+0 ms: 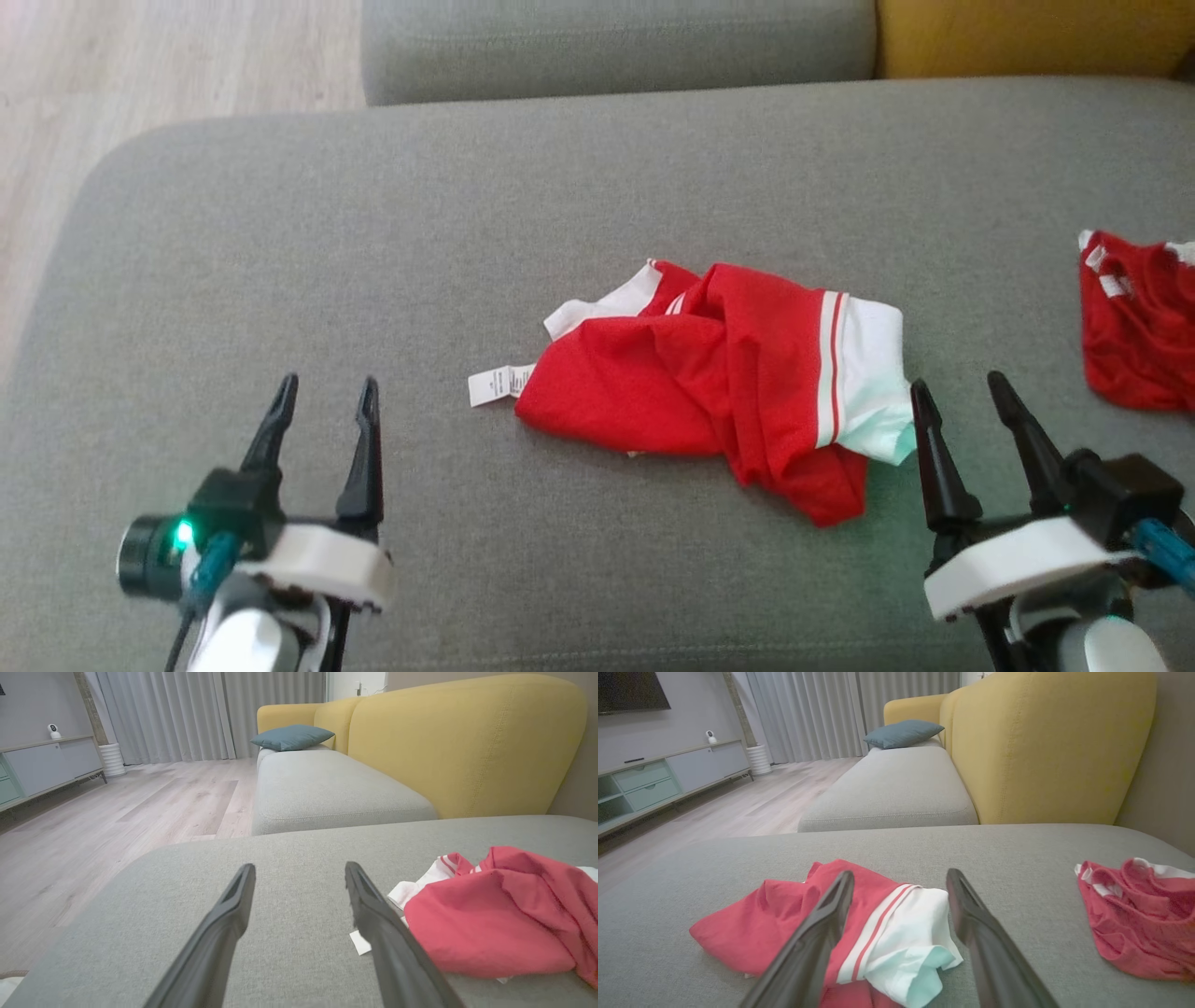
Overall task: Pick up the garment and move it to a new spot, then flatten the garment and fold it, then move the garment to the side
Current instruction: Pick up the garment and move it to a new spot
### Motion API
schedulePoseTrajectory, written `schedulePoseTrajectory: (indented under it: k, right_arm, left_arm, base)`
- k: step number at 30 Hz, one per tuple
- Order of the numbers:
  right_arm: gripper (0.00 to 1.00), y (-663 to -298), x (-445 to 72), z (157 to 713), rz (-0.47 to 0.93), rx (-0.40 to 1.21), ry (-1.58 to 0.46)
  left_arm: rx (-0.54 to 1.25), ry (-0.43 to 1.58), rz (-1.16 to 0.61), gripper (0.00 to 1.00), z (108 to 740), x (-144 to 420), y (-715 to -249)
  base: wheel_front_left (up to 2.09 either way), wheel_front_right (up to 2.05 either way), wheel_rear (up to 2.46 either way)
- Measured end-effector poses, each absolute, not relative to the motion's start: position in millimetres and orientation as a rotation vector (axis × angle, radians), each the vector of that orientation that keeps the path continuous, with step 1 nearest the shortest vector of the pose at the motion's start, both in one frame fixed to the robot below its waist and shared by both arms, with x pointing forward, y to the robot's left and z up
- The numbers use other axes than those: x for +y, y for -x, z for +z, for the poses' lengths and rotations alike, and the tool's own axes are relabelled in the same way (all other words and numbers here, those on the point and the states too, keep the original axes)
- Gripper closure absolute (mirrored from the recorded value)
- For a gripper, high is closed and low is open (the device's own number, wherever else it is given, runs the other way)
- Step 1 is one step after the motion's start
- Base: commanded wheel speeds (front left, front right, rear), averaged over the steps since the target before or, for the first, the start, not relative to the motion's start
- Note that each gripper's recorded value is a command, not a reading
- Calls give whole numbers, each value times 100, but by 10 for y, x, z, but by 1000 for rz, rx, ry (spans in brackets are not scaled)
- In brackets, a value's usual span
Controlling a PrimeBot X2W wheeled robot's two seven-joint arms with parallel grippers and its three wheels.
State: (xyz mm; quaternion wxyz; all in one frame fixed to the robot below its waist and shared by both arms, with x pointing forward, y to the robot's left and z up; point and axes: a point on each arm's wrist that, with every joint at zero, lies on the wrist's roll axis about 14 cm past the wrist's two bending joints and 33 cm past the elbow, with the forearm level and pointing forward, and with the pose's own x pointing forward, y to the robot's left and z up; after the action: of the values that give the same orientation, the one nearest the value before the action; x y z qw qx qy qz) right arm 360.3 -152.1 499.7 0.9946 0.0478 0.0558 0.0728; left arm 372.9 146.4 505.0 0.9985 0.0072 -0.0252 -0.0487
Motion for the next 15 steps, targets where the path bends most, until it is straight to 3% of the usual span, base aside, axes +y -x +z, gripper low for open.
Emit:
schedulePoseTrajectory:
  k: [15]
  right_arm:
    - [0, -3425, -1566, 5030, 132, 110, -98]
  left_arm:
    - [-39, -4, -103, 0, 5042, 1432, -3515]
  base:
    - [0, 0, 0]
